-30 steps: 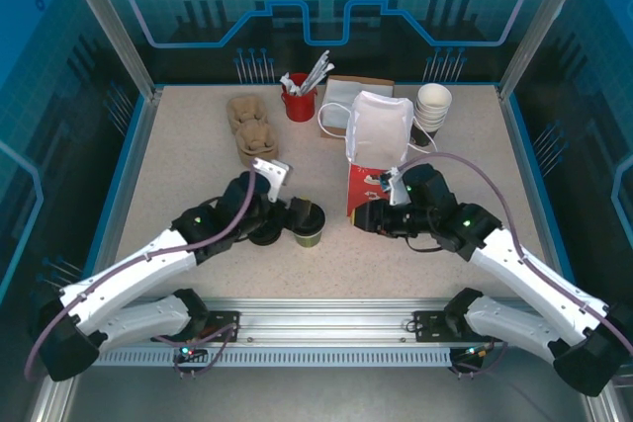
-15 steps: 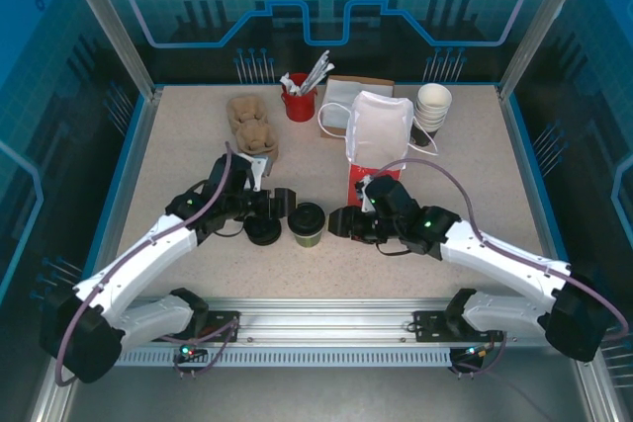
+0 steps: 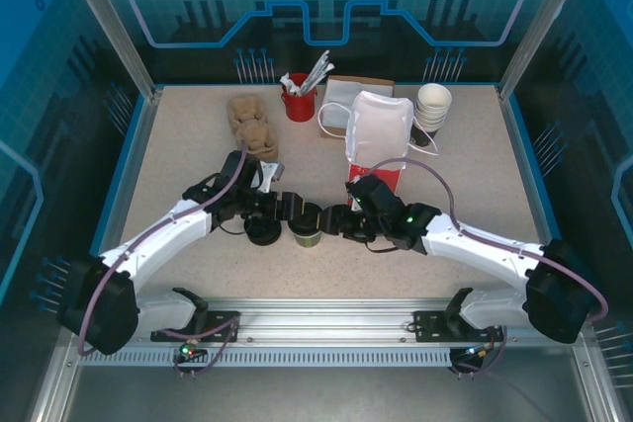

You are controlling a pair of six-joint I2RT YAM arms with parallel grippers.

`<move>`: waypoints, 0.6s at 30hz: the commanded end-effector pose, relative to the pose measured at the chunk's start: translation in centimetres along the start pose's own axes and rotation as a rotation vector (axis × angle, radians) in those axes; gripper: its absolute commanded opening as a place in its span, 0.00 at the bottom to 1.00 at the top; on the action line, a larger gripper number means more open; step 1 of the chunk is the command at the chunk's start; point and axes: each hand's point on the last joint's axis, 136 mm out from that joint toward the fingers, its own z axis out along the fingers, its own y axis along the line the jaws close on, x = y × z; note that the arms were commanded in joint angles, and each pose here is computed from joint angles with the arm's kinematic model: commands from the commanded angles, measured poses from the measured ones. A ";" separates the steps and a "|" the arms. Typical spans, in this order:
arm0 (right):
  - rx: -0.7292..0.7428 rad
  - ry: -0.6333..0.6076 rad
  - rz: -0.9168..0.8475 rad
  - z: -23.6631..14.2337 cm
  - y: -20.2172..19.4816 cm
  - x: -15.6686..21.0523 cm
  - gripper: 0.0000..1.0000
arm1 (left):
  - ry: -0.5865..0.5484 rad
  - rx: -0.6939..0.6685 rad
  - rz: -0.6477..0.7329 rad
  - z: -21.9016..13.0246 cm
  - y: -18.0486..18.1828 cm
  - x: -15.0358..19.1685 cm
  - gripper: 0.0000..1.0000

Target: Pack the takeout coffee

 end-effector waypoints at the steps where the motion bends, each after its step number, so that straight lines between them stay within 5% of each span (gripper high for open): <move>1: -0.049 -0.022 -0.032 0.1 2.3 -0.8 0.61 | 0.025 0.039 0.011 0.6 0.0 0.5 0.78; 18: 0.015 -0.026 -0.027 1.7 1.1 -1.2 0.59 | 0.072 0.051 0.012 1.5 0.3 1.4 0.68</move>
